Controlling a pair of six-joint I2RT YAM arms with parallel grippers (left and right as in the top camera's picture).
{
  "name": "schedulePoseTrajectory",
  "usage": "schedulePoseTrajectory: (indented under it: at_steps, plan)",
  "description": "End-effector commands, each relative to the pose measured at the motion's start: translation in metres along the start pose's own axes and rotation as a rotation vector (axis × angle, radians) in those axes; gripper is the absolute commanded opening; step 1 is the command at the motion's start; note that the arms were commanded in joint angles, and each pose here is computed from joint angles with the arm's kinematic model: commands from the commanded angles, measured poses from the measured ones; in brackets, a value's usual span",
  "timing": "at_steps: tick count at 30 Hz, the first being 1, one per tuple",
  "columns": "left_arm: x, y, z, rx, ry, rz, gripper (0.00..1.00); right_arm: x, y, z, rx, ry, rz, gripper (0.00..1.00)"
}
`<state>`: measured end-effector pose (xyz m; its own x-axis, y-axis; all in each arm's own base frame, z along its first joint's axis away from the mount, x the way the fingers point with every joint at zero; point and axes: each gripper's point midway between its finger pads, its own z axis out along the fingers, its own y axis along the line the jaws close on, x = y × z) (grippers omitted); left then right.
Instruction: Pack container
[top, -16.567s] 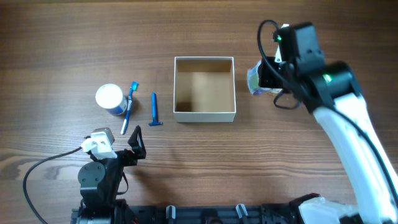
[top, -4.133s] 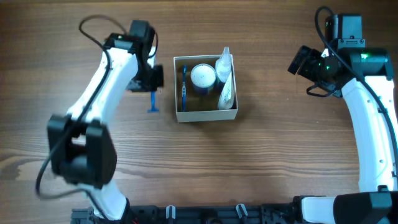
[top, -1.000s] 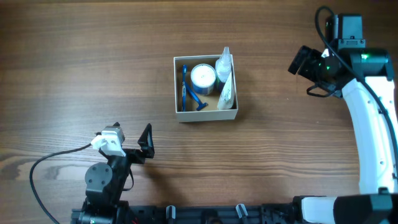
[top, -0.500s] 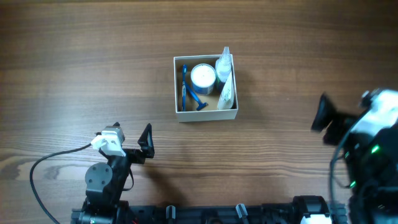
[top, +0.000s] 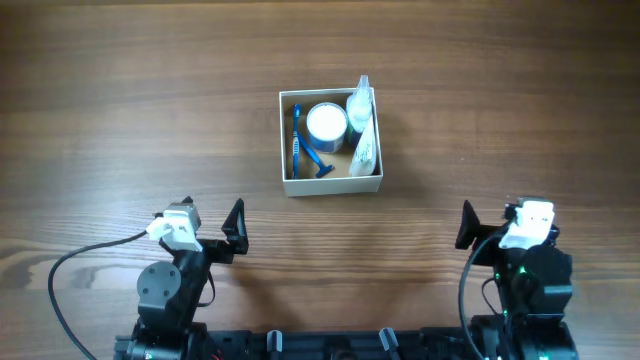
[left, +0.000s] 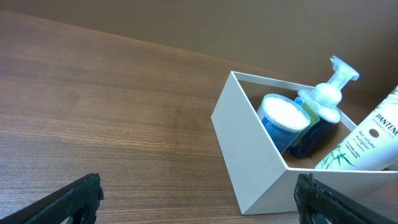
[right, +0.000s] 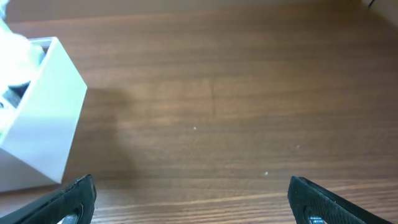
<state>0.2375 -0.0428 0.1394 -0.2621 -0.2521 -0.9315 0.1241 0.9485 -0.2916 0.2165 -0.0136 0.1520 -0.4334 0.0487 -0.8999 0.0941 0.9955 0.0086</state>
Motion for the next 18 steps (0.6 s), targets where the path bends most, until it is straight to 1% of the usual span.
schedulePoseTrajectory:
  at_steps: [1, 7, 9, 11, 18]
  plan:
    - [0.0, 0.0, 0.0, 0.004, -0.004, 0.014, 1.0, 0.01, 0.006, 0.008, -0.035, -0.016, 0.018, 1.0]
    - [0.0, 0.0, 0.0, 0.004, -0.004, 0.014, 1.0, 0.023, 0.006, 0.014, -0.036, -0.043, 0.035, 1.0]
    - [0.0, 0.0, 0.0, 0.004, -0.004, 0.014, 1.0, 0.026, 0.006, 0.019, -0.039, -0.079, 0.037, 1.0]
    - [0.0, 0.0, 0.0, 0.005, -0.004, 0.014, 1.0, 0.021, 0.006, 0.017, -0.04, -0.104, 0.039, 1.0]
    - [0.0, 0.0, 0.0, 0.004, -0.004, 0.014, 1.0, 0.021, 0.006, 0.017, -0.04, -0.102, 0.038, 1.0]
